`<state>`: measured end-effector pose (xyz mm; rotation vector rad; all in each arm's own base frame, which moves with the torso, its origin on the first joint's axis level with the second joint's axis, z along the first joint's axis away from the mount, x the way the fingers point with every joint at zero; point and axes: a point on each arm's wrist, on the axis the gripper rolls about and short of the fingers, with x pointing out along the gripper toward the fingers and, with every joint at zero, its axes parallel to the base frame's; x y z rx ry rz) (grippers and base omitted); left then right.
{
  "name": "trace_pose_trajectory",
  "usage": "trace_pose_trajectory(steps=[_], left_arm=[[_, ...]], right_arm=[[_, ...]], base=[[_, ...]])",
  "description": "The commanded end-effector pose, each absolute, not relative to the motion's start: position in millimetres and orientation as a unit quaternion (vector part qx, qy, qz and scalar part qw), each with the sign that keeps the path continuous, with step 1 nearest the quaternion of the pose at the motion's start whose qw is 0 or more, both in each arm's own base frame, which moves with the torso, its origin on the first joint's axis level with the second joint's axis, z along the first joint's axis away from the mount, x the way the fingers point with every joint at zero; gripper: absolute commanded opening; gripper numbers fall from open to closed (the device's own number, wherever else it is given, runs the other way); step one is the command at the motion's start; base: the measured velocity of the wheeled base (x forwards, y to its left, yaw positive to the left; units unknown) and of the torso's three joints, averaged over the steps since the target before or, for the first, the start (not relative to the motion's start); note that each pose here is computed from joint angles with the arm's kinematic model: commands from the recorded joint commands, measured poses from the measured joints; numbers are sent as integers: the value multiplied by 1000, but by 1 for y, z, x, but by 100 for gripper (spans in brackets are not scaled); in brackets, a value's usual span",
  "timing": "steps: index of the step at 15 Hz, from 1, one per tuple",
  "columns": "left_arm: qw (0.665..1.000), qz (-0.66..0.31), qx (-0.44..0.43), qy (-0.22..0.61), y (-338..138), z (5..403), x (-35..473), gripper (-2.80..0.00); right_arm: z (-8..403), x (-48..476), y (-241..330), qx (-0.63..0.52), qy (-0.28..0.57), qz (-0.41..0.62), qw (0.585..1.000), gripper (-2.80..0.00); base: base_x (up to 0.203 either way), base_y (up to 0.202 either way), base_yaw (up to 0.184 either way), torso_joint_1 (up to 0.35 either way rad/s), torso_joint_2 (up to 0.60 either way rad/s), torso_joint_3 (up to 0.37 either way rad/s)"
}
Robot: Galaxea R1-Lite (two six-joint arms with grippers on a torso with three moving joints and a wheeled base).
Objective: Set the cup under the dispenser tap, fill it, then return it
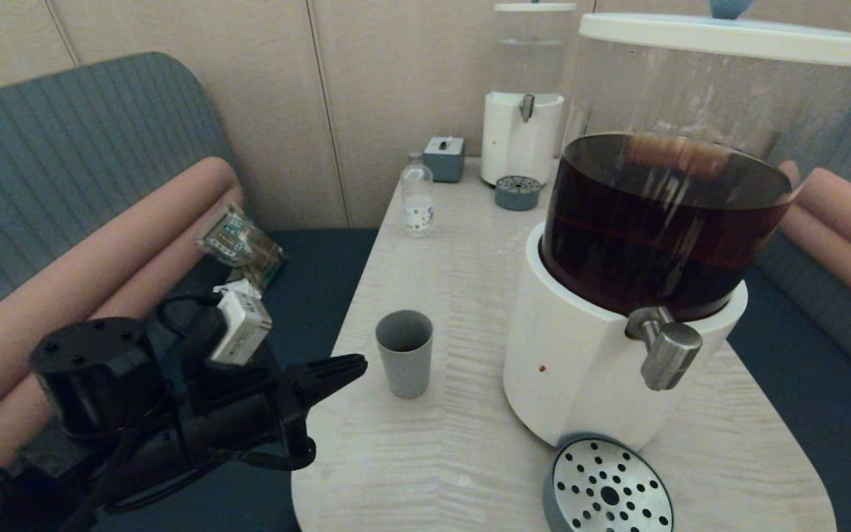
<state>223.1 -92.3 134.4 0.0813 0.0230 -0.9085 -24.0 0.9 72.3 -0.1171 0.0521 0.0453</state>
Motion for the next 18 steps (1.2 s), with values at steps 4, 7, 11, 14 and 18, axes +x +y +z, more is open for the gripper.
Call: trace_pose_trajectory(steps=[4, 7, 11, 14, 18], left_arm=[[919, -385, 21, -80, -79, 182, 192, -280], [922, -356, 5, -155, -65, 215, 163, -280], [926, -296, 11, -233, -32, 235, 106, -280], [917, -261, -3, -303, -15, 235, 47, -280], [920, -216, -9, -327, -9, 192, -1, -280]], right_arm=[[72, -24, 1, -59, 23, 23, 998, -280], [72, -24, 1, -59, 24, 24, 998, -280], [72, -24, 1, -59, 24, 23, 998, -280], [72, -24, 1, -59, 24, 23, 998, -280], [72, -24, 1, -59, 24, 23, 998, -280]], base=[[0, 0, 0, 0, 0, 0], [0, 0, 0, 0, 0, 0], [0, 0, 0, 0, 0, 0], [0, 0, 0, 0, 0, 0], [0, 0, 0, 0, 0, 0]])
